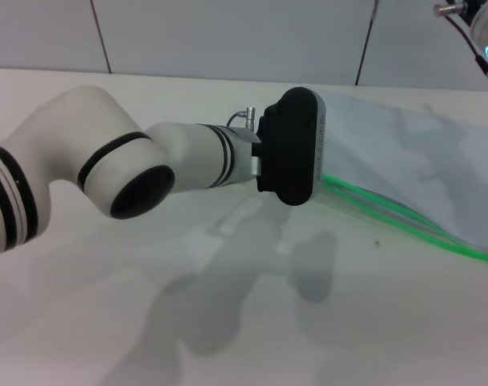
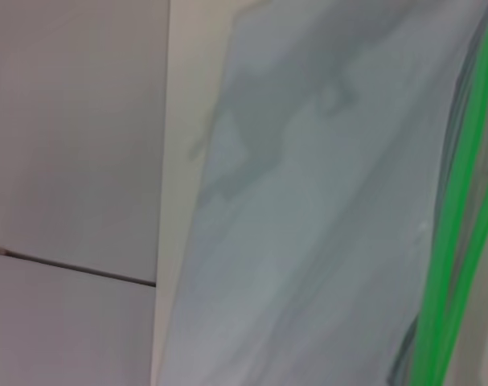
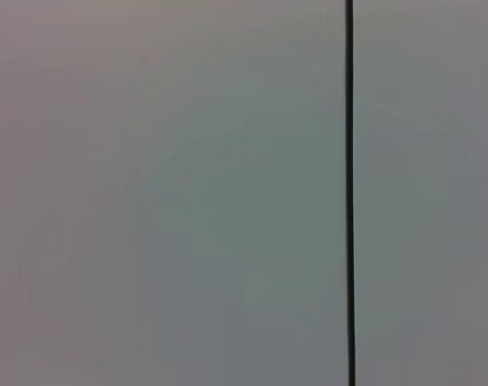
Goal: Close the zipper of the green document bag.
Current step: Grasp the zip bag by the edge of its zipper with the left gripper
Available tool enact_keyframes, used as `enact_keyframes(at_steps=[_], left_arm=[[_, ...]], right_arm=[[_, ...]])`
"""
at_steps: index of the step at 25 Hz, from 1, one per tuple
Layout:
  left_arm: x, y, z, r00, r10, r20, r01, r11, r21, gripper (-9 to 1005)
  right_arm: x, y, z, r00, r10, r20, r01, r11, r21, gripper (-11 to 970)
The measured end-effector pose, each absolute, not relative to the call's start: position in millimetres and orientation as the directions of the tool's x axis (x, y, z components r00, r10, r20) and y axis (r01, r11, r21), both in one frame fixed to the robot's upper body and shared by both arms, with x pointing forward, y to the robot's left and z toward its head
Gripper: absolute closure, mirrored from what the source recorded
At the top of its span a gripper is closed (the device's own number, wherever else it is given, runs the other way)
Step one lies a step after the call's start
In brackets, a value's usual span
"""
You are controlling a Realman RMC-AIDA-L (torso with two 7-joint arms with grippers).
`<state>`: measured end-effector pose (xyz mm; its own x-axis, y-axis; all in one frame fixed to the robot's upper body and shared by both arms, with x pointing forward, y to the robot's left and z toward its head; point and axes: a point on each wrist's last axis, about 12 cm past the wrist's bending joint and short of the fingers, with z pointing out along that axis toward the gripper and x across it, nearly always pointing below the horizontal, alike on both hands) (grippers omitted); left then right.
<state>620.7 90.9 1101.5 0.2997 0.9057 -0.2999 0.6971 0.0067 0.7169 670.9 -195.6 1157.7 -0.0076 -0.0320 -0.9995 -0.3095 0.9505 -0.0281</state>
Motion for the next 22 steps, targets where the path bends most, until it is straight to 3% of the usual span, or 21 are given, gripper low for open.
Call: enact_keyframes(at_steps=[19,22], left_arm=[[623.8,92.1,1098.6,0.304,0.91,-0.281,0.691,-0.008,0.723,555],[623.8,91.5,1098.9,0.306,0.909,-0.283,0.69,-0.007,0.724,603]], right_arm=[[669.9,-192.2,1157.5,-0.007,-0.035,-0.999,-0.32,0.947,-0.031,387],[670.1,-191.7,1158.0,-0.005,-0.035,-0.999,-0.321,0.947,-0.031,386]])
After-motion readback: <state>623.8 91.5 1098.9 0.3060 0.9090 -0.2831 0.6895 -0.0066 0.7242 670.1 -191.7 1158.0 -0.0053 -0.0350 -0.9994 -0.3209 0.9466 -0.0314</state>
